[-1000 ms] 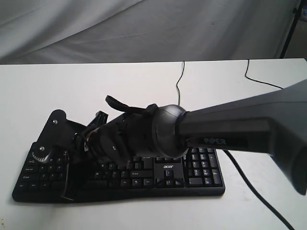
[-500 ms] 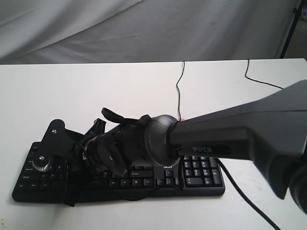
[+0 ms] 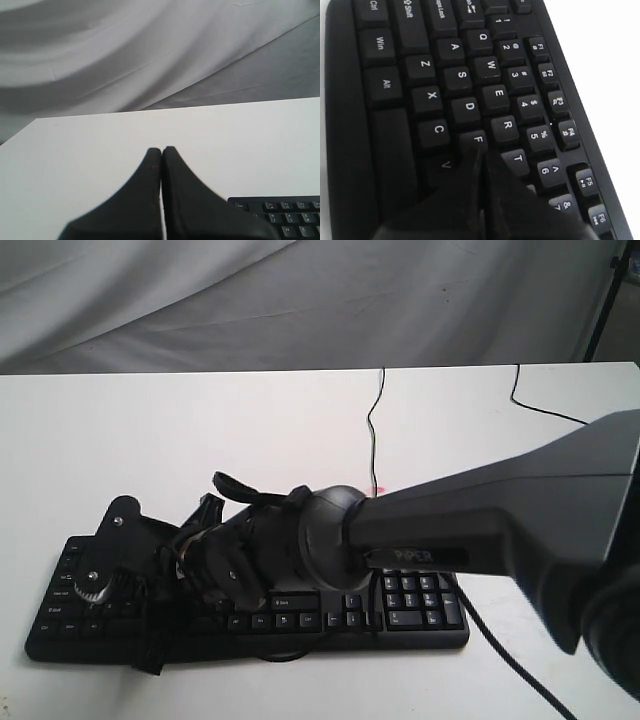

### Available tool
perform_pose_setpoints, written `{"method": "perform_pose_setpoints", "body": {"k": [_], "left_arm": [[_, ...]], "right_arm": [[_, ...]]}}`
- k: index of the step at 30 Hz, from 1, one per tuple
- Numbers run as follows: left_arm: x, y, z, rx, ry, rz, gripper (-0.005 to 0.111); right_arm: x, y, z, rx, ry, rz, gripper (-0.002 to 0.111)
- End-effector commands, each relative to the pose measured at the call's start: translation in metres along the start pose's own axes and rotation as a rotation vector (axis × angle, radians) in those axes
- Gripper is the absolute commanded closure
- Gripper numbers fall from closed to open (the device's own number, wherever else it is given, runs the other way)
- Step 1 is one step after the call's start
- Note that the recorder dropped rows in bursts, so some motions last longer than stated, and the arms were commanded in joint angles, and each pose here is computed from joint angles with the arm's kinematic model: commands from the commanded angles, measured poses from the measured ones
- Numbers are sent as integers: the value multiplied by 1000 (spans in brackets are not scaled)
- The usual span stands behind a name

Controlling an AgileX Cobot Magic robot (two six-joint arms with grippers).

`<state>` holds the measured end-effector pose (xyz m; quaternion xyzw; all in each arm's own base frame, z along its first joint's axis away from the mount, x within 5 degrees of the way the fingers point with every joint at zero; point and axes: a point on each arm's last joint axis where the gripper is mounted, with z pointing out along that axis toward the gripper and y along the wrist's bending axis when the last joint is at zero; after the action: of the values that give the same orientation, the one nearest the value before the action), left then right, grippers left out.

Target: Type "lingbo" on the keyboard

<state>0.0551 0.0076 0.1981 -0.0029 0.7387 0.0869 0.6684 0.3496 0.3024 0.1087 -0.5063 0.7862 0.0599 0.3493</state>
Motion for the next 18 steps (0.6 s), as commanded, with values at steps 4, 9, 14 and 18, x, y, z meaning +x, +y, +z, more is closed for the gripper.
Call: {"method": "perform_pose_setpoints", "body": {"k": [4,9,14,18], "left_arm": [[1,0,1,4,3,-3,106],[1,0,1,4,3,-3,106],[1,0,1,4,3,-3,106],[1,0,1,4,3,-3,106]], "right_arm": [[0,0,1,0,-1,8,108],[-5,-2,-4,6,-16,8,108],[-15,-6,-19,10,-35,7,108],[-19,-7,-28,8,-38,8,108]]}}
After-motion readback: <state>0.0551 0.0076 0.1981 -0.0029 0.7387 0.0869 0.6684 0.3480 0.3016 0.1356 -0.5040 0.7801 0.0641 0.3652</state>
